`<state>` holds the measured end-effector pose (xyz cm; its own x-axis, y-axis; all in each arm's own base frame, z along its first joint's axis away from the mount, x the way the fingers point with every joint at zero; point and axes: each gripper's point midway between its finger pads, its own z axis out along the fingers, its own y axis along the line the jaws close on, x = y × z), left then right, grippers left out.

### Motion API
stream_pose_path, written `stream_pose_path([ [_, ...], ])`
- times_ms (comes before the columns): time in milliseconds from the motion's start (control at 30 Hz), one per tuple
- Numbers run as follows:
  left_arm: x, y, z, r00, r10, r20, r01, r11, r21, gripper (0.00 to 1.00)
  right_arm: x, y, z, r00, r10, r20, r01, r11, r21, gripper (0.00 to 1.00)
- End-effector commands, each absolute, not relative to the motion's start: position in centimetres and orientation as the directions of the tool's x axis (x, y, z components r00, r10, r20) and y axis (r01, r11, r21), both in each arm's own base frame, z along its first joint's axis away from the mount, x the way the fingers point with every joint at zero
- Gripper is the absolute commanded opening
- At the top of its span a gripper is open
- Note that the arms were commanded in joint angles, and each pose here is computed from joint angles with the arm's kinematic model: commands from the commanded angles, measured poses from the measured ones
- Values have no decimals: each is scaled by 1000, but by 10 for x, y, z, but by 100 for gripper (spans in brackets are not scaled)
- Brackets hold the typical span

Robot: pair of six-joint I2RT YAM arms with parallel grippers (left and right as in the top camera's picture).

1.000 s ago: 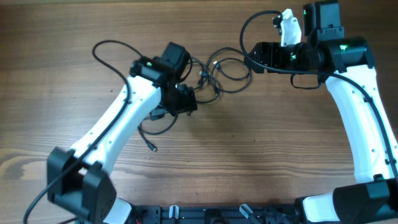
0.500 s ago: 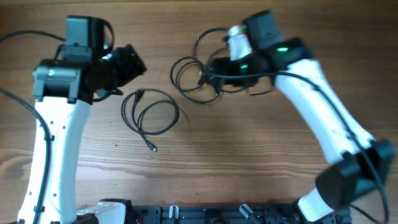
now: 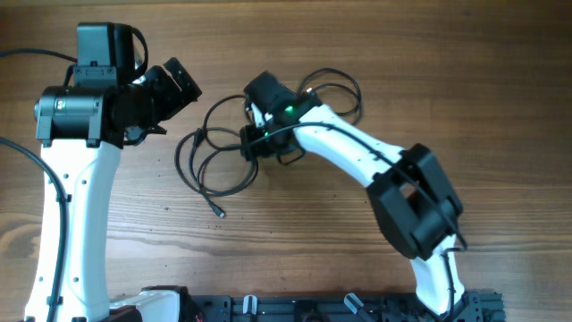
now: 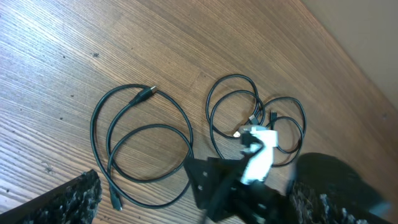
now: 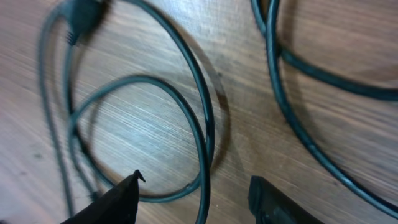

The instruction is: Untangle cables

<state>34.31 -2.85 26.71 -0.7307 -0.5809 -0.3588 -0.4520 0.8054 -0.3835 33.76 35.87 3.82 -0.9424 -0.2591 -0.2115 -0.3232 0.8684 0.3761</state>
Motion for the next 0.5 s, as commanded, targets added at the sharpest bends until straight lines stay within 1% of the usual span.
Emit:
stream_pose_path([
  [0,347,-25,271,-720,-584,-375,-452,805,-384,100,360,354,13,-928,-233,-290,-306,922,237,54],
  [100,347,-25,271,-721,-581,-377,-450,807,-383,100,365,359,-1,-921,-243,-304,-319,919,232,50],
  [167,347,-25,271,-721,-581,-378,-450,807,-382,100,366,363,-9,-918,-247,-310,-325,916,234,46],
  [333,351,-11,273,-689,-592,-418,-479,805,-350,100,361,376,-21,-886,-323,-334,-405,889,213,36],
  [433,356,-1,276,-662,-612,-433,-494,791,-362,100,359,375,-23,-871,-347,-347,-420,893,162,28],
  [467,357,3,277,-651,-619,-438,-501,785,-365,100,357,374,-24,-870,-354,-343,-422,894,148,27],
])
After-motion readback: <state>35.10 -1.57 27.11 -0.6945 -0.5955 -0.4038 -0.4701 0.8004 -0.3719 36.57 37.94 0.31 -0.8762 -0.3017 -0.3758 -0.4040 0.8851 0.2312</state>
